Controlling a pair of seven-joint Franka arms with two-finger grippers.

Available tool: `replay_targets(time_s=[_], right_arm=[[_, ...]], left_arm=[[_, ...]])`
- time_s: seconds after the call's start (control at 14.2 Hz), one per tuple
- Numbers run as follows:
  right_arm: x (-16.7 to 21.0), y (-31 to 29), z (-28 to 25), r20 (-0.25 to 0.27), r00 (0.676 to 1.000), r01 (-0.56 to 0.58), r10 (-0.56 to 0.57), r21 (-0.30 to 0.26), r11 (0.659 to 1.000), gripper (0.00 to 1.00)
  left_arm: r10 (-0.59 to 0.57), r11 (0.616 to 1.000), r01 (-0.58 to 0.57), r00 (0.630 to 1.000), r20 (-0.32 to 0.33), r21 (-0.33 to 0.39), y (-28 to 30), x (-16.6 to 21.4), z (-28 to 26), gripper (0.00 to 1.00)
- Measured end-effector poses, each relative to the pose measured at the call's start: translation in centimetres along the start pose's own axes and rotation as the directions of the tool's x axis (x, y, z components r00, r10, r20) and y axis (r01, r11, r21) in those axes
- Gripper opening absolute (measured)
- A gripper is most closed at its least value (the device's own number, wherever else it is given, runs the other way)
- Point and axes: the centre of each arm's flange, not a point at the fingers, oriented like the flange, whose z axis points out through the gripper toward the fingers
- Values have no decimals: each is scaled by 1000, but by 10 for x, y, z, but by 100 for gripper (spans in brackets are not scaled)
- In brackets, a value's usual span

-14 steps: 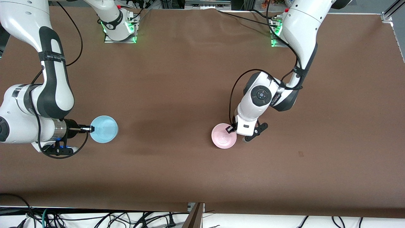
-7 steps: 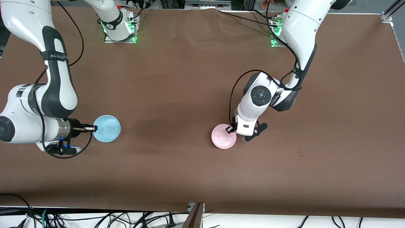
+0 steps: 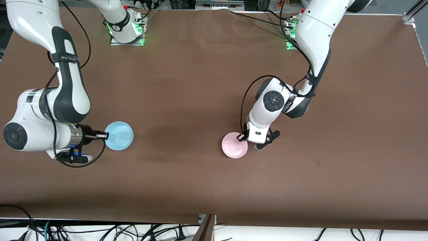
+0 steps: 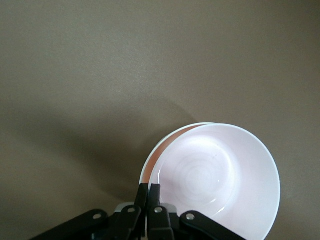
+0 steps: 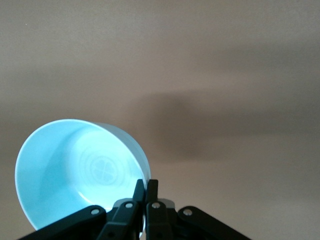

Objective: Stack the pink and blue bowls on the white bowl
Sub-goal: 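Carry the blue bowl with the right gripper toward the stacked bowls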

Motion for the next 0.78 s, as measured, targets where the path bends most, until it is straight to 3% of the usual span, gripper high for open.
replay_targets(time_s=[0.35, 0.49, 0.78], right_arm=[[-8, -34, 0, 0, 998, -61, 61, 1, 998, 3], [-12, -49, 2, 3, 996, -92, 92, 7, 996, 3], [-23, -90, 8, 11, 987, -160, 160, 14, 987, 3]], left_arm=[[2, 1000, -2, 1000, -2, -4, 0, -2, 3, 5], [0, 1000, 0, 1000, -6, -9, 1, 0, 2, 19], [-4, 1000, 3, 1000, -15, -23, 4, 6, -5, 61]])
